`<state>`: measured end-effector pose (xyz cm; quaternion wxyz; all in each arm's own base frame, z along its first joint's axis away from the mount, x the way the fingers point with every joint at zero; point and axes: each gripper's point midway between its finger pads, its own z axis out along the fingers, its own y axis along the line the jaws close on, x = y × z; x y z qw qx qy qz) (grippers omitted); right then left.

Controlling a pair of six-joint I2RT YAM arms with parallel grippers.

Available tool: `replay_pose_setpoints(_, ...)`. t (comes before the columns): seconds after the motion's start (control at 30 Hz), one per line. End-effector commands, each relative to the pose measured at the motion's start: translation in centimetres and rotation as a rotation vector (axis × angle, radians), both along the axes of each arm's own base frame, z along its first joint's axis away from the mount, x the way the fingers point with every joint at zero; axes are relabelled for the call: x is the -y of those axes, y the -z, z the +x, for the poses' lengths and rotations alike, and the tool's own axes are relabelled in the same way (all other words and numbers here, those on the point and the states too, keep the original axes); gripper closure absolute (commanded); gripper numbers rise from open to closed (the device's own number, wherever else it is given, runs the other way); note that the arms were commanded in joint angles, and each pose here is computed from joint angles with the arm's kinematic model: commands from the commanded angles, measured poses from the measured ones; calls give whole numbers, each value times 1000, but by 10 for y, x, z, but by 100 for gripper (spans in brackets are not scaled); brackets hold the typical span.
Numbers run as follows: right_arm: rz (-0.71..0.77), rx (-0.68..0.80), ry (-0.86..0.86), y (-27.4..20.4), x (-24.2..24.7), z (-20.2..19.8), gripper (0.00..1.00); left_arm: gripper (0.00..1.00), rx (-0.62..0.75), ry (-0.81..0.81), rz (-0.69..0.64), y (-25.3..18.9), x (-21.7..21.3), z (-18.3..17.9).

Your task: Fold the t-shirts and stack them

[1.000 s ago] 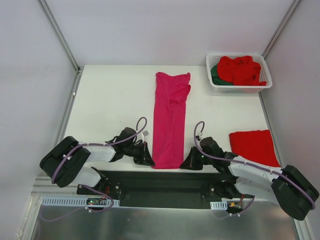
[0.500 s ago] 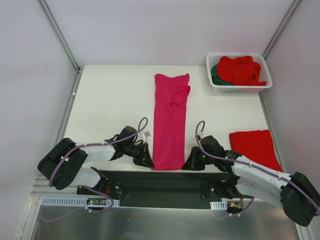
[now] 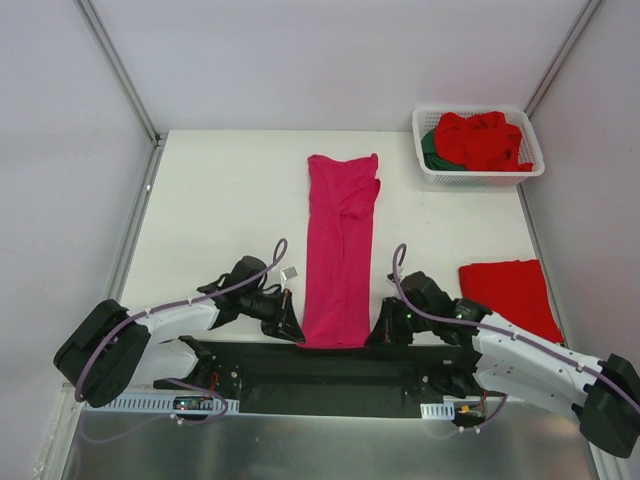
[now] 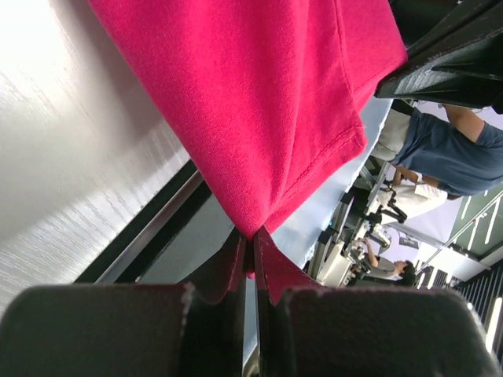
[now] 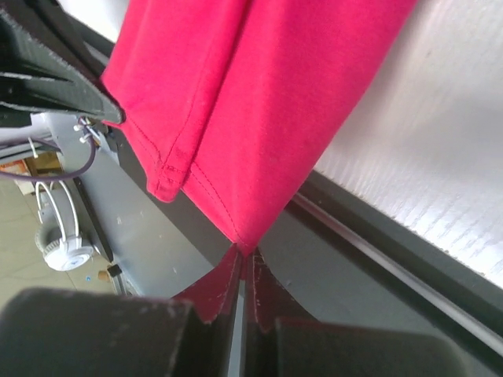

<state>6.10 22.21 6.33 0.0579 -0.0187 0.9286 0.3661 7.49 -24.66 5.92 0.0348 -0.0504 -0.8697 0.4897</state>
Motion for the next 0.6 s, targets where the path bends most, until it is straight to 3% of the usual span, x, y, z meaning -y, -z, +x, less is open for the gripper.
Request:
replay_pose_setpoints(0.0,-39,0,-25,-10,7,-9,99,100,-25,31,2,-1,-6,-15)
replay_pose_setpoints(0.57,-106,-9,-95,-5,11,-43,99,100,-61,51,12,0,-18,-37)
